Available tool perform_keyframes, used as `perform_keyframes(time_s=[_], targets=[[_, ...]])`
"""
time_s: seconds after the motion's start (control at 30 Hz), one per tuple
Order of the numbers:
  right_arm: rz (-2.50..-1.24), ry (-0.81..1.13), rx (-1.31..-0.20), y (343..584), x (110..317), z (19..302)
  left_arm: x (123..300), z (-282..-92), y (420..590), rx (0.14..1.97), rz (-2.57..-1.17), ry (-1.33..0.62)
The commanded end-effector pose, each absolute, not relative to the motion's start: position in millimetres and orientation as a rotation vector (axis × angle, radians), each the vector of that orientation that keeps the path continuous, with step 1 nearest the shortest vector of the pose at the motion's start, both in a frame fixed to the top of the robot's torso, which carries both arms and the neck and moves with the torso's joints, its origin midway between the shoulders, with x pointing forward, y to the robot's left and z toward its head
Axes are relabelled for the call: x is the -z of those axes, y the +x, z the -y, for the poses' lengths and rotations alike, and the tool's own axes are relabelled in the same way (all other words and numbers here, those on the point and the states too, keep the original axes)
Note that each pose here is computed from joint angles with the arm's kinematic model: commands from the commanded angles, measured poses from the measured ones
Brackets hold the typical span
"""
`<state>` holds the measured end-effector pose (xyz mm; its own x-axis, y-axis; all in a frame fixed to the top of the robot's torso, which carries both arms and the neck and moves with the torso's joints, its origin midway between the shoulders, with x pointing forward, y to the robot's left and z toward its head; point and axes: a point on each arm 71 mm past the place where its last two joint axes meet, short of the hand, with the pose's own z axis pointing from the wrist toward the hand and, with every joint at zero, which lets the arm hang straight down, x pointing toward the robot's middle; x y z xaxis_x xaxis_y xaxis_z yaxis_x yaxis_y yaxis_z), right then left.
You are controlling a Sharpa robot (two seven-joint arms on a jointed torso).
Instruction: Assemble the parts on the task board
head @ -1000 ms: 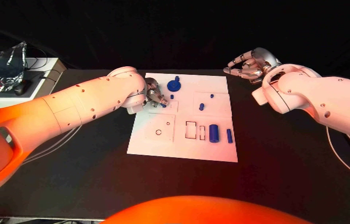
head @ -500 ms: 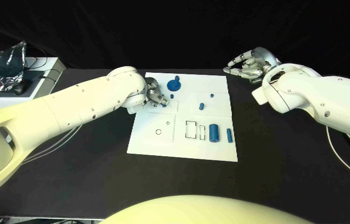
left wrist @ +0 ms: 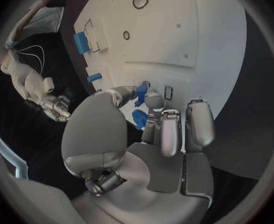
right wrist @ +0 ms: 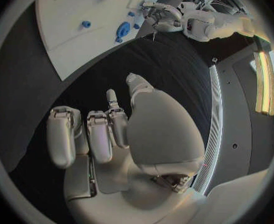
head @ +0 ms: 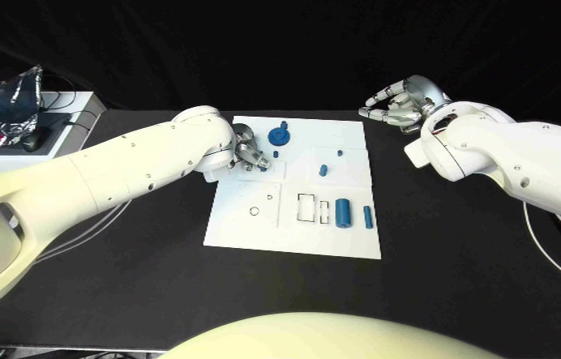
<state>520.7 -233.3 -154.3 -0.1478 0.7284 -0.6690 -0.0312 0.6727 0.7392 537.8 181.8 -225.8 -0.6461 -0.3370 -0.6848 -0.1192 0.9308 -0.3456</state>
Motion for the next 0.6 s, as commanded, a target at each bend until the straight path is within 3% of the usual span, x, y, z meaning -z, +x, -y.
perform_keyframes(time_s=[0.03, 0.6], targets=[[-1.603, 0.569, -0.741, 520.5, 154.4, 231.9, 230.8, -182.3, 535.5, 0.330, -2.295, -0.305], [-1.604, 0.569, -0.741, 520.5, 154.5, 232.2, 230.8, -183.8, 535.4, 0.324, -2.295, -0.304]])
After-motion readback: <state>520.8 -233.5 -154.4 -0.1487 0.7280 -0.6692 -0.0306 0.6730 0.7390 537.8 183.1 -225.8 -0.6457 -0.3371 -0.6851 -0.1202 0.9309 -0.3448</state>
